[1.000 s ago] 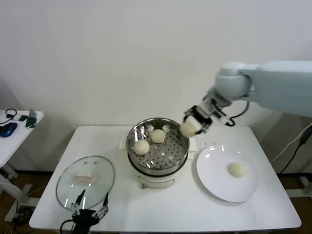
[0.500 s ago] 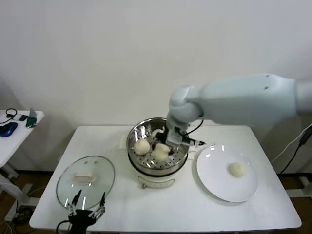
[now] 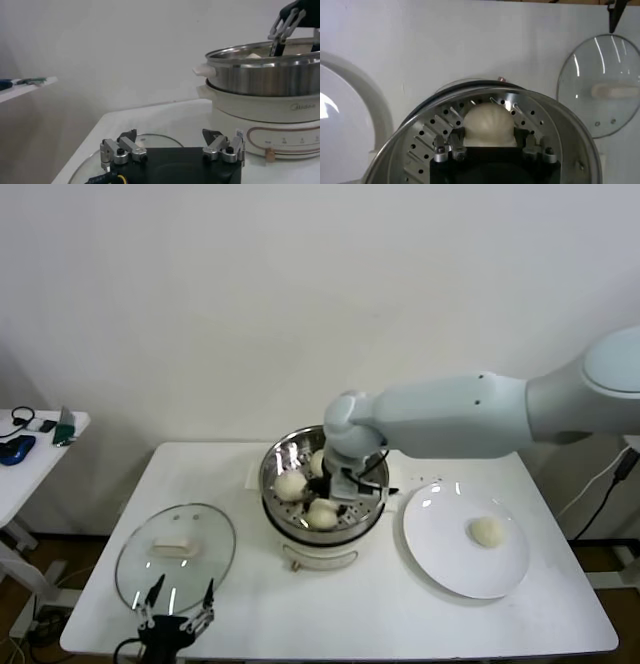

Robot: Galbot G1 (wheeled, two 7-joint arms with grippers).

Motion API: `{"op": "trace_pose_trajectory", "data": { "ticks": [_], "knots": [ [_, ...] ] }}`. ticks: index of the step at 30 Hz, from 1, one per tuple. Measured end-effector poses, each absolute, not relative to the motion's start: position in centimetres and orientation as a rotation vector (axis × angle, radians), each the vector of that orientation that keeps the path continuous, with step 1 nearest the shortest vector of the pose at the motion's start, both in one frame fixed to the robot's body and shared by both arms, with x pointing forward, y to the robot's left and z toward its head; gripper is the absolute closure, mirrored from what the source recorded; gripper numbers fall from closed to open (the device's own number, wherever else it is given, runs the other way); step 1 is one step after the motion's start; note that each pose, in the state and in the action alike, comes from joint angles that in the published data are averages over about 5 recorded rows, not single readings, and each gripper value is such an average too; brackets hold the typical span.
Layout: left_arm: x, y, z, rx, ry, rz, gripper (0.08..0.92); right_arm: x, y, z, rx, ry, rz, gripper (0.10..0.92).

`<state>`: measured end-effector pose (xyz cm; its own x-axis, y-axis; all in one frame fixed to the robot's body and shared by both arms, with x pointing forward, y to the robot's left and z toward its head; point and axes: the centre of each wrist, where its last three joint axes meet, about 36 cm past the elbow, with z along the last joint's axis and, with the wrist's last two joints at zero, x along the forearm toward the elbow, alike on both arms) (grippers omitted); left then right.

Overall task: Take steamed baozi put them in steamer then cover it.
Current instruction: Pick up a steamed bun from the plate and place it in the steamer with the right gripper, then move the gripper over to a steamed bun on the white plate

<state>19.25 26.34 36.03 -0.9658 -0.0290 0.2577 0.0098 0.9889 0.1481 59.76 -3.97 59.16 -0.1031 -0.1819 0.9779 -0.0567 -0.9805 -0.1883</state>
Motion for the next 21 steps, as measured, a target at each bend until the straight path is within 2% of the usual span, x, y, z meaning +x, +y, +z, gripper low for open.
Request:
{"op": "trace_pose_trajectory", "data": {
  "ticks": [8,15,21],
  "knots": [
    [19.3,26.2,36.1,0.010,-2.874,-0.213,0.177,60.6,-4.1,59.0,-2.066,0.281,-2.245,0.207],
    [19.3,26.0,36.2,0.002,-2.879,-0.211,0.177,62.1,-5.7,61.6,-2.075,0.378,-2.276,0.200],
    [19.4,26.1,36.2,-0.003,-2.881,-0.217,0.177,64.2,-11.2,66.4,-2.112,0.690,-2.366,0.200]
  ]
}}
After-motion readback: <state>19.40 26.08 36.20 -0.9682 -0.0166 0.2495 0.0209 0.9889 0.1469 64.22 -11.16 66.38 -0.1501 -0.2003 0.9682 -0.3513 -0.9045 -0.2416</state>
